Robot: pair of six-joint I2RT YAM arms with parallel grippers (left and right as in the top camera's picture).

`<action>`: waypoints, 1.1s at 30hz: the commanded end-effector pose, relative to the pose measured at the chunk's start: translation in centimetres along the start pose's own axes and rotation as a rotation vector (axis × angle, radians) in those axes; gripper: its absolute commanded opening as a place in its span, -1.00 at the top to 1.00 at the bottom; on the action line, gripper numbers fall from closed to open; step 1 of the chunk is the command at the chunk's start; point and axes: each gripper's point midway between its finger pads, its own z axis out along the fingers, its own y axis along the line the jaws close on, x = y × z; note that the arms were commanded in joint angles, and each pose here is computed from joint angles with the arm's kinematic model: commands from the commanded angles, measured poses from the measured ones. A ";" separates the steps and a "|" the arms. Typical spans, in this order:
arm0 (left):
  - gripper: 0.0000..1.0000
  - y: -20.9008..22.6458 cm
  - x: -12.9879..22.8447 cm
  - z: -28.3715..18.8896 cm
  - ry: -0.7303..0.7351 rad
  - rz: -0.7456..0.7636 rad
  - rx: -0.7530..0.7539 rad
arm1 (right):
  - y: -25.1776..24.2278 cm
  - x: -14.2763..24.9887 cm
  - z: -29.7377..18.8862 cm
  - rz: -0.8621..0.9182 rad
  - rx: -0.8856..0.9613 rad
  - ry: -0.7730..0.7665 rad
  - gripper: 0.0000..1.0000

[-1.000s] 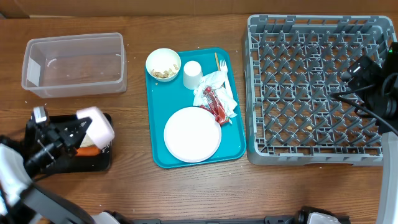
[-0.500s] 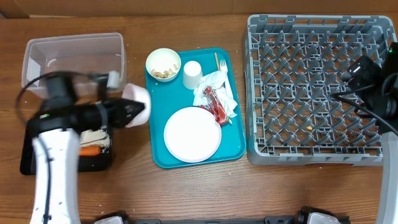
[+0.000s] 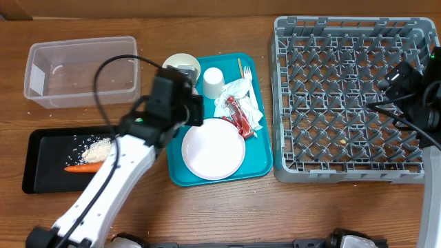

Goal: Sort waste into correct bins and load items into the dishwasher rack
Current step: 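Return the empty pink bowl to the teal tray and release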

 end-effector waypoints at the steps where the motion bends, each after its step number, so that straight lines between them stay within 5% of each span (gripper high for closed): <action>1: 0.92 2.2 -0.4 2.3 -0.021 -0.016 -0.153 | 0.1 -0.4 -0.4 0.007 -0.010 -0.016 -0.99; 16: 0.77 3.5 2.0 7.8 0.065 -0.009 -0.205 | 0.1 -0.4 -0.4 0.007 -0.010 -0.016 -1.00; 22: 0.28 4.4 1.2 7.5 0.037 0.014 -0.261 | 0.1 -0.4 -0.4 0.007 -0.010 -0.016 -1.00; 33: -0.15 2.0 -9.1 2.1 -0.048 0.044 -0.150 | 0.1 -0.4 -0.4 0.007 -0.010 -0.016 -1.00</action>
